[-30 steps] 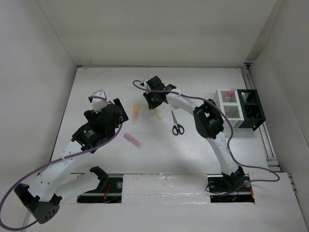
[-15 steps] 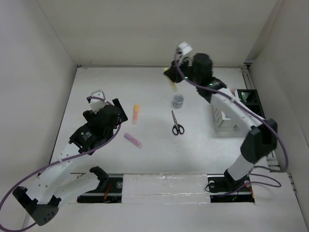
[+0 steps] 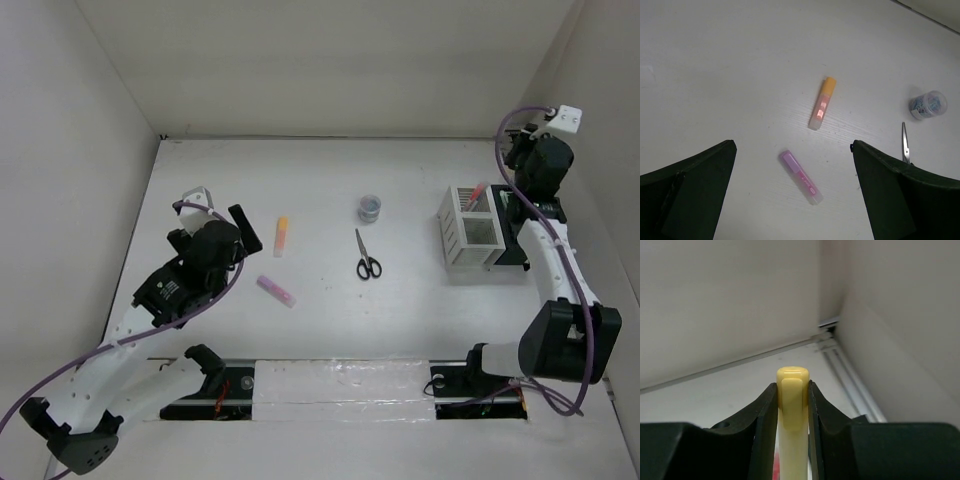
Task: Sort the stationery into containers
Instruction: Place the stationery in the storage box.
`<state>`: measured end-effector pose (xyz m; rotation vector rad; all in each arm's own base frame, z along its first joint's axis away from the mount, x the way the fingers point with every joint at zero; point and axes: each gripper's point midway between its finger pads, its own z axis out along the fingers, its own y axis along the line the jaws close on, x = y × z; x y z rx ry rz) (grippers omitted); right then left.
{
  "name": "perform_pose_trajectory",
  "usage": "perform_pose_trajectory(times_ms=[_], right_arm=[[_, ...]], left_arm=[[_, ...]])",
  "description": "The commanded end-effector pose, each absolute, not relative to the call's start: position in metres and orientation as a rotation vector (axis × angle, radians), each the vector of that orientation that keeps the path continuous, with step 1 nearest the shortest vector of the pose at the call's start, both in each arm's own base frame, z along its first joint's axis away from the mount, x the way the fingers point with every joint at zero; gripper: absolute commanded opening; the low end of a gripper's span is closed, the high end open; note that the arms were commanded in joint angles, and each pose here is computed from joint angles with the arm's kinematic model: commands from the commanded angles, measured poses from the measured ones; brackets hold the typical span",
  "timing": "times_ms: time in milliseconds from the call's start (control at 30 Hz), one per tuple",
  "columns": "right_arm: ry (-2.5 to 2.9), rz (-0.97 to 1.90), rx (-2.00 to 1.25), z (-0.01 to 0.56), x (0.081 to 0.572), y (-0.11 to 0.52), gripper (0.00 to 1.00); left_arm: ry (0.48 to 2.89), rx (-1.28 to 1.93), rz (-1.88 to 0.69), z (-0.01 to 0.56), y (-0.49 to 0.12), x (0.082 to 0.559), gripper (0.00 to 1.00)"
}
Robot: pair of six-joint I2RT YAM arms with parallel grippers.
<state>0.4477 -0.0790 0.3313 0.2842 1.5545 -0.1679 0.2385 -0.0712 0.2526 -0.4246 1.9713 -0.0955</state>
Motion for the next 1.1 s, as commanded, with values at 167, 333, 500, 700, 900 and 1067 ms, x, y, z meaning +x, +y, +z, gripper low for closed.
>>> perform_pose_trajectory(times_ms=[167, 333, 500, 700, 900, 1067], right_arm=[[1.483, -0.399, 0.520, 0.319, 0.440, -0.180, 0.00], [1.502, -0.408, 0.530, 0.310, 0.444, -0.200, 0.00], [1.552, -0.369, 0.510, 0.289, 0.461, -0.198, 0.00], [1.573, -0.315, 0.498, 0.272, 0.471, -0.200, 0.00], [1.593, -0.292, 0.496, 0.257, 0.469, -0.195, 0.00], [1.605, -0.292, 0.499, 0.248, 0.465, -0.194, 0.00]], left_arm=[[1.935, -0.411, -0.149, 0.264, -0.075, 0.240, 1.00], [1.932, -0.397, -0.175, 0.266, -0.078, 0.239, 1.00], [1.932, -0.383, -0.186, 0.266, -0.079, 0.238, 1.00], [1.927, -0.370, -0.211, 0.269, -0.081, 0.237, 1.00], [1.918, -0.361, -0.227, 0.272, -0.083, 0.236, 1.00], [1.915, -0.358, -0.241, 0.274, -0.083, 0.235, 1.00]])
